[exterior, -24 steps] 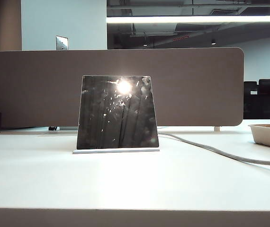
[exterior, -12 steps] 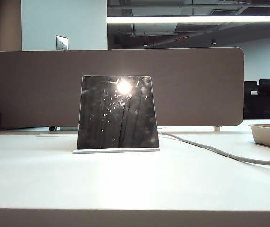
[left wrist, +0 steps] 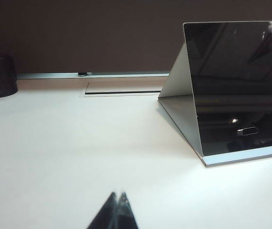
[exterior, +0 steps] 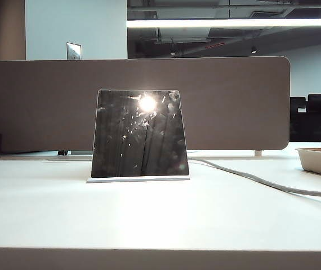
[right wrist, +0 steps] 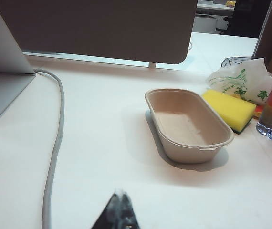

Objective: Push the base of the mirror on the table to move it forward for a short distance.

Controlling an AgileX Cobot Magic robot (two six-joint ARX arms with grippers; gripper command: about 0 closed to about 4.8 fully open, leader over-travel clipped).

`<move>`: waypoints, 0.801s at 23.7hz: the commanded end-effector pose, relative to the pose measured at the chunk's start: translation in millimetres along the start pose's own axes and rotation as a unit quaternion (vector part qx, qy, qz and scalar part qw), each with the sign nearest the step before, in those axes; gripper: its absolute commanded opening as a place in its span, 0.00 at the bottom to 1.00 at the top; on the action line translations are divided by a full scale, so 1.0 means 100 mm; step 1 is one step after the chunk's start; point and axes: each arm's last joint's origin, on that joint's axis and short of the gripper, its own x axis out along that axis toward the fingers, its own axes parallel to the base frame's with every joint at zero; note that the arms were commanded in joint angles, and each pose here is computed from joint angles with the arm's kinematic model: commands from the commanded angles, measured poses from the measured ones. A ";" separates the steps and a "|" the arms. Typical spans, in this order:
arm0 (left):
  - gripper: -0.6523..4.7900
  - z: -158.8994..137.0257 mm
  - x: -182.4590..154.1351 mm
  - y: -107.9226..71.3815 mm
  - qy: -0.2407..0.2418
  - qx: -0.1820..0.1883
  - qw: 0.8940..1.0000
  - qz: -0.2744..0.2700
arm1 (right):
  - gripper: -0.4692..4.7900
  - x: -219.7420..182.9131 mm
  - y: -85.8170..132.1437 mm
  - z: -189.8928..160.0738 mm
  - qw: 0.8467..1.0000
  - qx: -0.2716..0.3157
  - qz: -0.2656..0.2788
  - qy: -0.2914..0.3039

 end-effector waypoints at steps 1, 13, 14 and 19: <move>0.12 0.01 0.00 0.00 -0.006 0.002 1.000 -0.002 | 0.08 0.00 0.00 0.02 1.000 0.012 -0.004 -0.006; 0.12 0.01 0.00 0.00 -0.006 0.002 1.000 -0.002 | 0.08 0.00 -0.02 0.02 0.999 0.036 -0.038 -0.008; 0.12 0.01 0.00 0.00 -0.006 0.002 1.000 -0.002 | 0.08 0.00 -0.02 0.02 0.999 0.036 -0.038 -0.008; 0.12 0.01 0.00 0.00 -0.006 0.002 1.000 -0.002 | 0.08 0.00 -0.02 0.02 0.999 0.036 -0.035 -0.008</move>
